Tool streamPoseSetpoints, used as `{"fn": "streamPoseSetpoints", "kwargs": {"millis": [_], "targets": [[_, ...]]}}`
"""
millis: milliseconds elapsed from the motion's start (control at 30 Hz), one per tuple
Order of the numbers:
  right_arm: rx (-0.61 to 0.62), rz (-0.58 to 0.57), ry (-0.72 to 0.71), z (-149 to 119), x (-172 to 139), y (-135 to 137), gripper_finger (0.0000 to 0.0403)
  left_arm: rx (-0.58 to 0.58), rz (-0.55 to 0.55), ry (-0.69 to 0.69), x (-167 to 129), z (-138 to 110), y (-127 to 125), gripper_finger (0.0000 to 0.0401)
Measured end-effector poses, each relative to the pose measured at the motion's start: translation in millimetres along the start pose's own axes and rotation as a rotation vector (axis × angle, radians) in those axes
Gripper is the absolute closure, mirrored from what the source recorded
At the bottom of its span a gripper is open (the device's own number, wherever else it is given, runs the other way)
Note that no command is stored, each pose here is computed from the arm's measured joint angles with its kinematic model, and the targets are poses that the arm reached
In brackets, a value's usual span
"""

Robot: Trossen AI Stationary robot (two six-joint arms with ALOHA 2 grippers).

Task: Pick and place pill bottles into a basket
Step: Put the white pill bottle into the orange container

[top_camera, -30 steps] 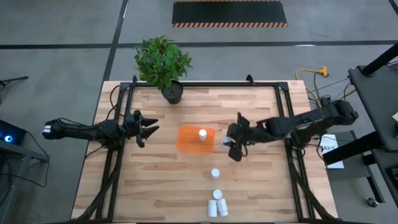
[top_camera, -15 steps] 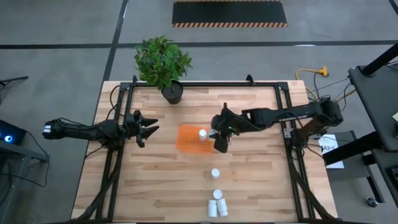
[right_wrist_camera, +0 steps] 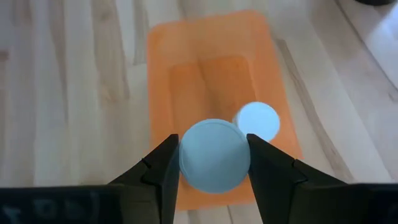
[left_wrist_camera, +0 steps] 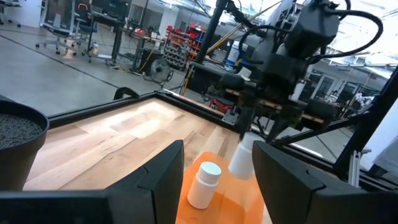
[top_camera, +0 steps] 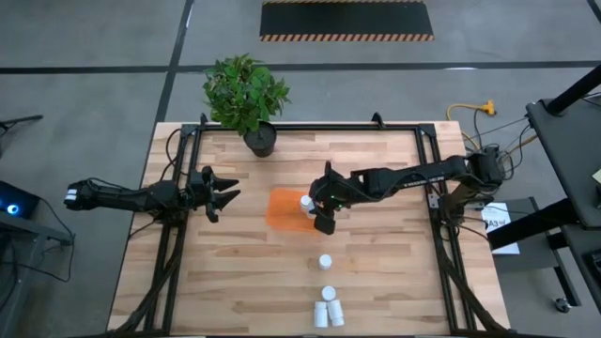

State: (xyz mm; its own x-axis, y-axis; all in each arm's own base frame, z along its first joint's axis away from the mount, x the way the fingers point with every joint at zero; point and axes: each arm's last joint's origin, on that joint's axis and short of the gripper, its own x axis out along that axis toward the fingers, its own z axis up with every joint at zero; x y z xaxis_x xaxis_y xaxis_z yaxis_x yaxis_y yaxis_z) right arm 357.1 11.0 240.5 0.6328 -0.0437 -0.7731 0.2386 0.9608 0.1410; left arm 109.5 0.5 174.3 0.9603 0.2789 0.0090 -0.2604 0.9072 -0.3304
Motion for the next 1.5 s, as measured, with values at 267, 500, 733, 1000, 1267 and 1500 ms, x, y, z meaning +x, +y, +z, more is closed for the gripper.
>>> {"fn": "streamPoseSetpoints", "kwargs": {"millis": [267, 500, 733, 1000, 1267, 1500], "targets": [[-0.032, -0.014, 0.039, -8, 14, -2, 0.0261, 0.000, 0.000, 0.001, 0, 0, 0, 0.0228], [-0.033, -0.027, 0.065, -19, 27, -6, 0.0261, 0.000, 0.000, 0.001, 0, 0, 0, 0.0228], [-0.014, -0.025, 0.047, -26, 33, -10, 0.0261, 0.000, 0.000, 0.001, 0, 0, 0, 0.0228], [0.003, -0.035, 0.047, -35, 39, -18, 0.0260, 0.000, 0.000, 0.000, 0, 0, 0, 0.0228], [0.008, -0.044, 0.034, -34, 41, -25, 0.0220, 0.000, 0.000, 0.000, 0, 0, 0, 0.0228], [-0.006, -0.045, 0.028, -31, 40, -26, 0.0214, 0.000, 0.000, 0.000, 0, 0, 0, 0.0228]]}}
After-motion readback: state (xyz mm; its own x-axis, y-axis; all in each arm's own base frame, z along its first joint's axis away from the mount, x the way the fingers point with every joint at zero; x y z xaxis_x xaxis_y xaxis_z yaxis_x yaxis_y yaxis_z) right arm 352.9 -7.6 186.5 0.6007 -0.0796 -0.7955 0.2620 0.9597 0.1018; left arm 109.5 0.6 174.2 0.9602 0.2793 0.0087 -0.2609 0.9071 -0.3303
